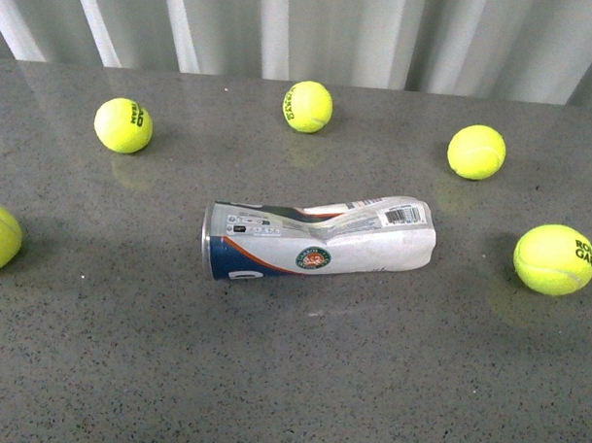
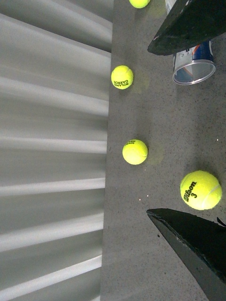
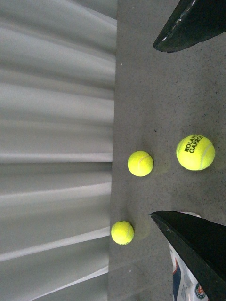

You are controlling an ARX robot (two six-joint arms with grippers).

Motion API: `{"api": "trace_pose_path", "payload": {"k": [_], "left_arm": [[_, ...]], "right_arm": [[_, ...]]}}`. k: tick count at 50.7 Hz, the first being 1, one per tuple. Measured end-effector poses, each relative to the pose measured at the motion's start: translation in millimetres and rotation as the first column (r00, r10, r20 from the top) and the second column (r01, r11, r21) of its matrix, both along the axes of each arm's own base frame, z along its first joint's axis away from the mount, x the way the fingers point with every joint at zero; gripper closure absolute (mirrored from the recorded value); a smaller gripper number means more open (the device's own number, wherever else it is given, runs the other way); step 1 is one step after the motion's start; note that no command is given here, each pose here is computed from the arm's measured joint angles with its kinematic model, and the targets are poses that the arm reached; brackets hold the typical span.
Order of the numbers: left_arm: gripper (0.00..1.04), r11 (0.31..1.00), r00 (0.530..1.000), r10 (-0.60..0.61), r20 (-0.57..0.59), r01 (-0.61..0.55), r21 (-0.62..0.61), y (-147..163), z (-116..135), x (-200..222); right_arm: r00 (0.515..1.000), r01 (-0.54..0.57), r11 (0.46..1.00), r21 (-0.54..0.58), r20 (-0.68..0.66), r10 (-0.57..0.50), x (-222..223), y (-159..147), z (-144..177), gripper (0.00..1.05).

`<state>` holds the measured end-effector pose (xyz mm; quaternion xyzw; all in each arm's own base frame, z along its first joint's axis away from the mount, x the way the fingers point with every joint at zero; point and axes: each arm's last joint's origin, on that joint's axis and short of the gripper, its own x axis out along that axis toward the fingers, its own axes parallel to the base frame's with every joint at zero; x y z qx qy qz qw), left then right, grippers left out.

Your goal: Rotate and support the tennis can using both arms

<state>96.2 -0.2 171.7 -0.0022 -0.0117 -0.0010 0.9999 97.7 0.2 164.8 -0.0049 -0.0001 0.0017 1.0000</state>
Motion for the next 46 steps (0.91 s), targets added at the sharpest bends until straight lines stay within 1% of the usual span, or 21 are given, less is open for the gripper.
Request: {"api": "trace_pose_path", "payload": {"k": [3, 24, 25, 27, 29, 32, 37, 40, 41, 43, 44, 46], "left_arm": [[0.07, 1.0, 1.0, 0.0, 0.0, 0.0, 0.0, 0.0, 0.0, 0.0], [0.07, 1.0, 1.0, 0.001, 0.0, -0.001, -0.001, 0.0, 0.1, 0.0], [0.07, 1.0, 0.999, 0.018, -0.031, -0.018, -0.016, 0.1, -1.0, 0.6], [0.07, 0.996, 0.99, 0.065, -0.128, -0.073, -0.059, 1.1, -1.6, 1.1], [0.07, 0.984, 0.959, 0.078, -0.273, -0.117, -0.132, 2.2, -0.1, 4.4], [0.07, 0.971, 0.927, 0.081, -0.365, -0.156, -0.181, 5.9, 5.8, 15.3], [0.07, 0.952, 0.918, 0.011, -0.396, -0.131, -0.276, 15.9, 25.5, 41.3], [0.07, 0.945, 0.921, -0.084, -0.38, -0.047, -0.324, 26.9, 46.3, 71.0], [0.07, 0.94, 0.912, -0.124, -0.39, -0.018, -0.341, 31.4, 52.3, 83.5], [0.07, 0.927, 0.888, -0.186, -0.421, 0.017, -0.374, 38.8, 56.6, 105.3], [0.07, 0.92, 0.876, -0.215, -0.432, 0.033, -0.39, 41.4, 56.5, 113.9], [0.07, 0.898, 0.838, -0.278, -0.469, 0.054, -0.437, 47.6, 51.9, 134.1]], "right_arm": [[1.0, 0.0, 1.0, 0.0, 0.0, 0.0, 0.0, 0.0, 0.0, 0.08], [1.0, 0.0, 1.0, 0.0, 0.0, 0.0, 0.0, 0.0, 0.0, 0.07], [1.0, 0.0, 1.0, 0.0, 0.0, 0.0, 0.0, 0.0, 0.0, 0.07], [1.0, 0.0, 1.0, 0.0, 0.0, 0.0, 0.0, 0.0, 0.0, 0.07], [1.0, 0.0, 1.0, 0.0, 0.0, 0.0, 0.0, 0.0, 0.0, 0.07], [1.0, 0.0, 1.0, 0.0, 0.0, 0.0, 0.0, 0.0, 0.0, 0.07], [1.0, 0.0, 1.0, 0.0, 0.001, 0.0, -0.1, 0.0, 0.1, 0.07], [1.0, 0.0, 1.0, 0.0, 0.001, 0.0, -0.1, 0.0, 0.1, 0.07], [1.0, 0.0, 1.0, 0.0, 0.002, 0.0, -0.1, 0.0, 0.1, 0.07], [1.0, 0.0, 1.0, 0.0, 0.002, 0.0, -0.1, 0.0, 0.1, 0.07], [1.0, 0.0, 1.0, 0.0, 0.002, 0.0, -0.1, 0.0, 0.1, 0.07], [1.0, 0.0, 1.0, 0.0, 0.002, 0.0, -0.1, 0.0, 0.1, 0.07]]}}
